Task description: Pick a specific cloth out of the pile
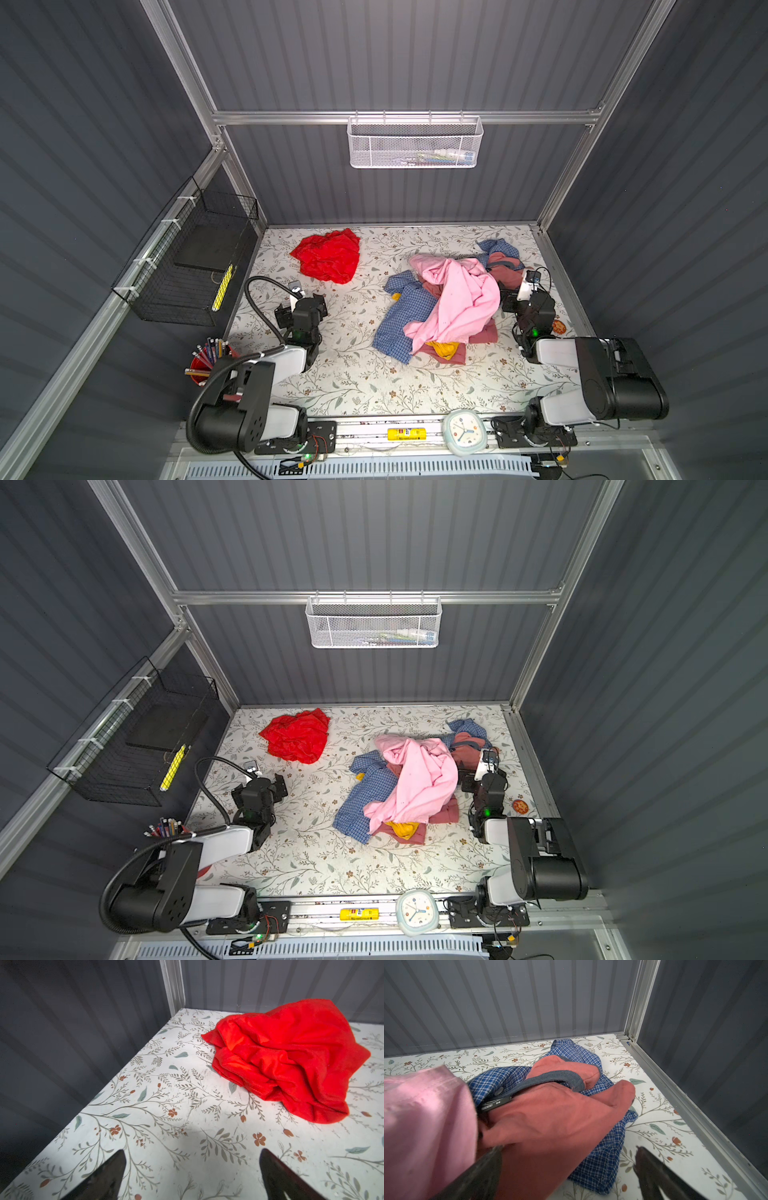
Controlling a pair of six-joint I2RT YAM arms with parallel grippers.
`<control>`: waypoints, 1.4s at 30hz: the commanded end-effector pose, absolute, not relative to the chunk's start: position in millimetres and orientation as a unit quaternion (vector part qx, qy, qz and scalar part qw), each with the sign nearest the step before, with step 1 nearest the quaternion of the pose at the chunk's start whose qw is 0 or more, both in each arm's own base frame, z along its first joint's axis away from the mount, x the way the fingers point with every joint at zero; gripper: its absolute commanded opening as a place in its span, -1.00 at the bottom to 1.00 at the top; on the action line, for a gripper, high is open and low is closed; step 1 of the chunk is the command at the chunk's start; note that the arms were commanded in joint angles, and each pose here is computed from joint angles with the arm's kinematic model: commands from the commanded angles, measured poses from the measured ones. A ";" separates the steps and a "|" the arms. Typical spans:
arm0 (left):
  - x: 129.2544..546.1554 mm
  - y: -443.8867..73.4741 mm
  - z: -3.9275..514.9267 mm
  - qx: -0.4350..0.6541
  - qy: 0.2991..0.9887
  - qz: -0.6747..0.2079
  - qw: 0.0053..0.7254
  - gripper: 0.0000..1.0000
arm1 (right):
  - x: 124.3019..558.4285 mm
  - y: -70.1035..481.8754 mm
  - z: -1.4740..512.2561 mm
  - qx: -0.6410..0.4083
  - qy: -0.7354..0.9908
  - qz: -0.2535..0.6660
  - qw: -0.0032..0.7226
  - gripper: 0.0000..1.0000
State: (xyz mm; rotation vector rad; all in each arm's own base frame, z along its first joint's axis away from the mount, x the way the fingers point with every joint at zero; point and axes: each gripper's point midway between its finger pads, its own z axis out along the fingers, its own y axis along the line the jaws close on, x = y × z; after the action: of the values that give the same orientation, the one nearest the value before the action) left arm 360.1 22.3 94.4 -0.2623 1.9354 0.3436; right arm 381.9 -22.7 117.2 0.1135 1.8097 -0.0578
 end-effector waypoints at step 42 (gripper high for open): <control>416.6 1.9 63.9 -0.020 0.835 0.057 0.547 1.00 | 382.7 -22.8 122.1 0.047 0.778 -0.033 0.625 0.98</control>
State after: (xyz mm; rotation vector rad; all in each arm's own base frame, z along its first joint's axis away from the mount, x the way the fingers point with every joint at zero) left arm 414.8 1.2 60.7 -0.0404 1.9858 0.1471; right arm 382.0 -22.6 118.2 0.1138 1.8055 -0.0603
